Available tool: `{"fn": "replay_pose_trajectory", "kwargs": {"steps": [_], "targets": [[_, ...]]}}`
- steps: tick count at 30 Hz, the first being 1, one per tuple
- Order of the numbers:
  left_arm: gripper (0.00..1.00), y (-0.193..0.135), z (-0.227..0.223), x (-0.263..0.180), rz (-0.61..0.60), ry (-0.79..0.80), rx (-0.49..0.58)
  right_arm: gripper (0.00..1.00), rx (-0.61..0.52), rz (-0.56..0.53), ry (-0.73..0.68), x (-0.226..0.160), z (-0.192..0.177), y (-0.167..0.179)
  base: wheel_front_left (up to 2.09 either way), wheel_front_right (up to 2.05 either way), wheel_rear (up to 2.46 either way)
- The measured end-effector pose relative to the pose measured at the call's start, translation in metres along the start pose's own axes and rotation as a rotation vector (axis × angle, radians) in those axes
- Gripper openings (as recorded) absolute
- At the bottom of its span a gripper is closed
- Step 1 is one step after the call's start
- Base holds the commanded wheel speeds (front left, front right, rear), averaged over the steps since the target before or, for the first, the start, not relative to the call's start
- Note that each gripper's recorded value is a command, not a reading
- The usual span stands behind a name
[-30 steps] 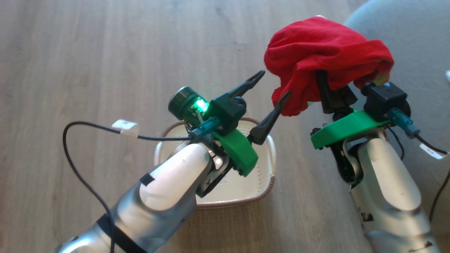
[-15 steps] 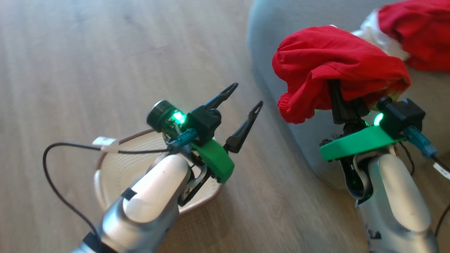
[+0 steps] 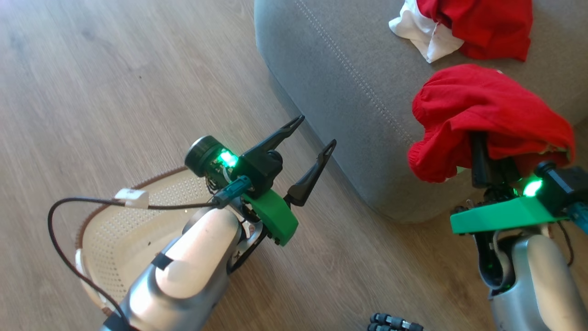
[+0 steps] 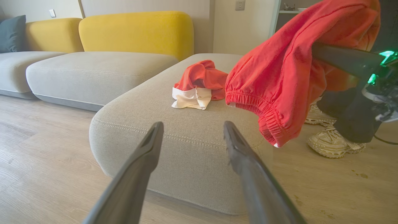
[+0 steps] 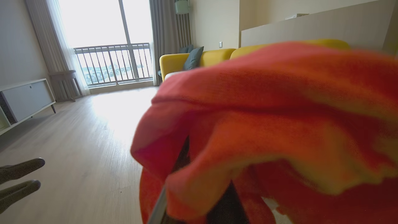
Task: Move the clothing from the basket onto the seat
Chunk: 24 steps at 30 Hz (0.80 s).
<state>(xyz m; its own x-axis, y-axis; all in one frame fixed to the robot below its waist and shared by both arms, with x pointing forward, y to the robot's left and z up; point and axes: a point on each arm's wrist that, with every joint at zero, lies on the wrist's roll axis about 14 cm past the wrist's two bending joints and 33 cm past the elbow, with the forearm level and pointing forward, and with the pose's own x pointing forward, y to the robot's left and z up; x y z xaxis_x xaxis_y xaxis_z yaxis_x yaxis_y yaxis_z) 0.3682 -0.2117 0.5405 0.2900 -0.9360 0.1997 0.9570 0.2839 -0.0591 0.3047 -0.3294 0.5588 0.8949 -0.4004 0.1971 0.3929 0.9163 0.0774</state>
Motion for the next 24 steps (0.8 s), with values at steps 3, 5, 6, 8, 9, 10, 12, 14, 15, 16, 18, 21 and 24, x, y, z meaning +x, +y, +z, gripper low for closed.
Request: {"fn": "replay_pose_trajectory", "kwargs": {"steps": [3,5,6,8,9,10,12,14,15,16,18,21,24], "targets": [[1.0,0.001,-0.004,0.0,-0.004,0.002,-0.005,0.0,-0.036,-0.001,0.003,0.002,0.0,-0.001,0.0,0.0,0.0],[1.0,0.004,-0.013,0.0,-0.01,0.006,-0.017,0.0,-0.084,-0.005,0.004,0.011,0.0,-0.004,0.0,0.0,0.0],[1.0,0.007,-0.016,0.0,-0.006,0.009,-0.024,0.0,-0.104,-0.003,-0.003,0.016,0.002,-0.006,0.0,0.0,0.0],[1.0,0.013,-0.024,-0.002,0.002,0.017,-0.043,0.0,-0.157,-0.003,-0.026,0.03,0.011,-0.012,0.0,0.0,0.0],[1.0,0.016,-0.029,-0.003,0.004,0.022,-0.043,0.0,-0.186,-0.004,-0.04,0.039,0.017,-0.016,0.0,0.0,0.0],[1.0,0.019,-0.033,-0.004,0.006,0.026,-0.046,0.0,-0.21,-0.01,-0.055,0.047,0.023,-0.021,0.0,0.0,0.0],[1.0,0.024,-0.042,-0.007,0.008,0.035,-0.051,0.0,-0.273,-0.026,-0.08,0.063,0.034,-0.032,0.0,0.0,0.0],[1.0,0.029,-0.052,-0.011,0.01,0.047,-0.062,0.0,-0.324,-0.049,-0.091,0.075,0.041,-0.044,0.0,0.0,0.0],[1.0,0.032,-0.057,-0.013,0.013,0.056,-0.065,0.0,-0.346,-0.061,-0.092,0.081,0.042,-0.049,0.0,0.0,0.0],[1.0,0.035,-0.063,-0.016,0.016,0.064,-0.072,0.0,-0.368,-0.073,-0.091,0.086,0.044,-0.055,0.0,0.0,0.0],[1.0,0.041,-0.073,-0.02,0.025,0.078,-0.08,0.0,-0.41,-0.089,-0.083,0.096,0.044,-0.063,0.0,0.0,0.0],[1.0,0.05,-0.084,-0.024,0.022,0.089,-0.085,0.0,-0.462,-0.1,-0.081,0.118,0.046,-0.071,0.0,0.0,0.0],[1.0,0.058,-0.093,-0.025,0.026,0.09,-0.093,0.0,-0.52,-0.109,-0.077,0.144,0.048,-0.077,0.0,0.0,0.0]]}}
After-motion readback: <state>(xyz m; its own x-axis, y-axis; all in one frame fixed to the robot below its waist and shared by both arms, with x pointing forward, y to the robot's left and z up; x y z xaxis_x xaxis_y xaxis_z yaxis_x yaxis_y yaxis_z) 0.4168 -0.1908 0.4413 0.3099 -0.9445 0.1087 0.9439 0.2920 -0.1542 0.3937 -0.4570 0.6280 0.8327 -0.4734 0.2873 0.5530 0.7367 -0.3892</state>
